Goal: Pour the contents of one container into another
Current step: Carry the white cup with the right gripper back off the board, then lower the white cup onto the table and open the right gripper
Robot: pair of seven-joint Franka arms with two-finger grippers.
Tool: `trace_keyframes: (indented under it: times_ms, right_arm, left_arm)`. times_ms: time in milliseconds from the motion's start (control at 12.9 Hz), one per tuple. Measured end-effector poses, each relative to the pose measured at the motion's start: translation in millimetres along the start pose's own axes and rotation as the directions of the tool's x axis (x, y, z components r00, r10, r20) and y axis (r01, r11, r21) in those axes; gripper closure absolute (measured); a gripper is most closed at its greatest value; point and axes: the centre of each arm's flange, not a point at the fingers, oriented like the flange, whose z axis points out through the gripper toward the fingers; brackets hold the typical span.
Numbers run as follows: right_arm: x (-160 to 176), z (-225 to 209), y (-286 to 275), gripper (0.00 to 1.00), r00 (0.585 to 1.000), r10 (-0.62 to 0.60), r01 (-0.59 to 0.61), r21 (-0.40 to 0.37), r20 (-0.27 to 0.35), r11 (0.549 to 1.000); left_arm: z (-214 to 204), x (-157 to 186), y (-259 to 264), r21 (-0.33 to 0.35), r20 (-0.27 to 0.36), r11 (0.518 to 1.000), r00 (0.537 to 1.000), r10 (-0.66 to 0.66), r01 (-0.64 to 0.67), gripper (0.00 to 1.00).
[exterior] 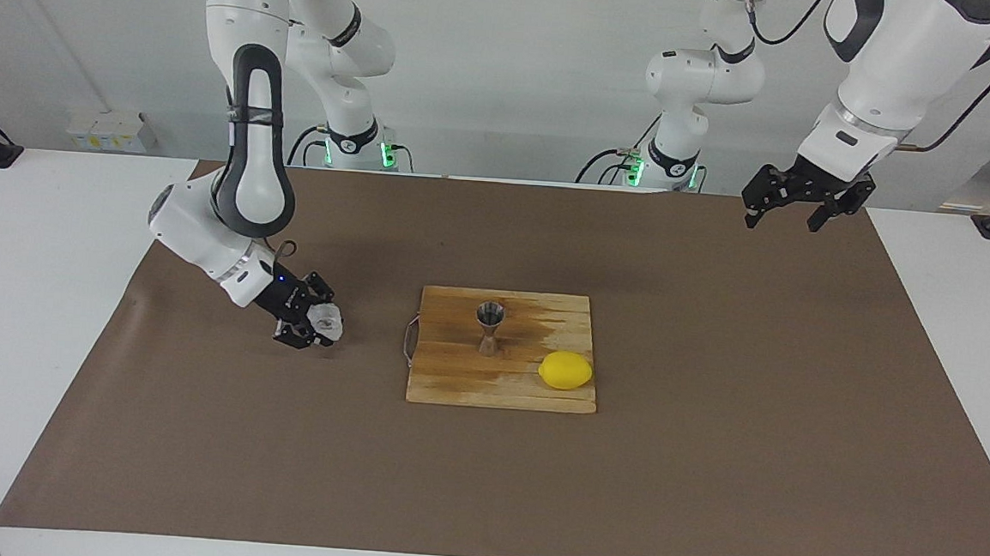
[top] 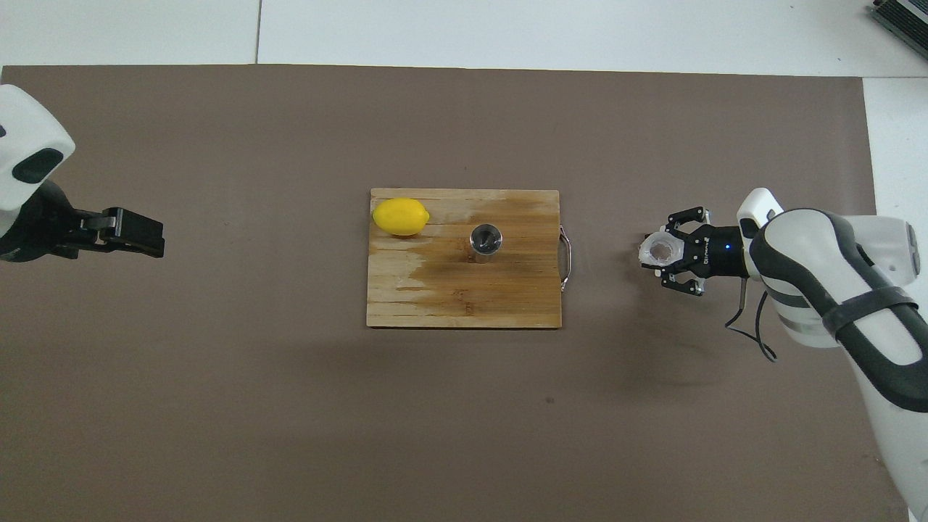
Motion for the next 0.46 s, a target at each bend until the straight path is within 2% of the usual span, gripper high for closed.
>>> trace_keyframes:
  times_ms: [77,155,310,465]
  right_arm:
    - [-4,3,0,0.52,1.0,-0.001,0.001,-0.009,-0.015,1.0]
    - [-5,1,1,0.44,1.0,0.001,-0.001,-0.018,-0.016,1.0]
    - [-2,-5,4,0.19,1.0,-0.009,0.009,-0.033,-0.01,0.999]
    - [13,-24,10,0.0,0.998,-0.055,0.056,-0.041,0.022,0.998]
  left_arm:
    - [0,1,-1,0.0,-0.004,1.0,1.0,-0.002,0.002,0.0]
    - [-1,2,-5,-0.002,-0.015,1.0,1.0,-0.007,0.007,0.0]
    - [-4,5,-8,-0.004,-0.039,1.0,0.999,-0.002,0.002,0.0]
    - [-7,7,-12,-0.004,-0.063,1.0,0.998,0.024,-0.024,0.0]
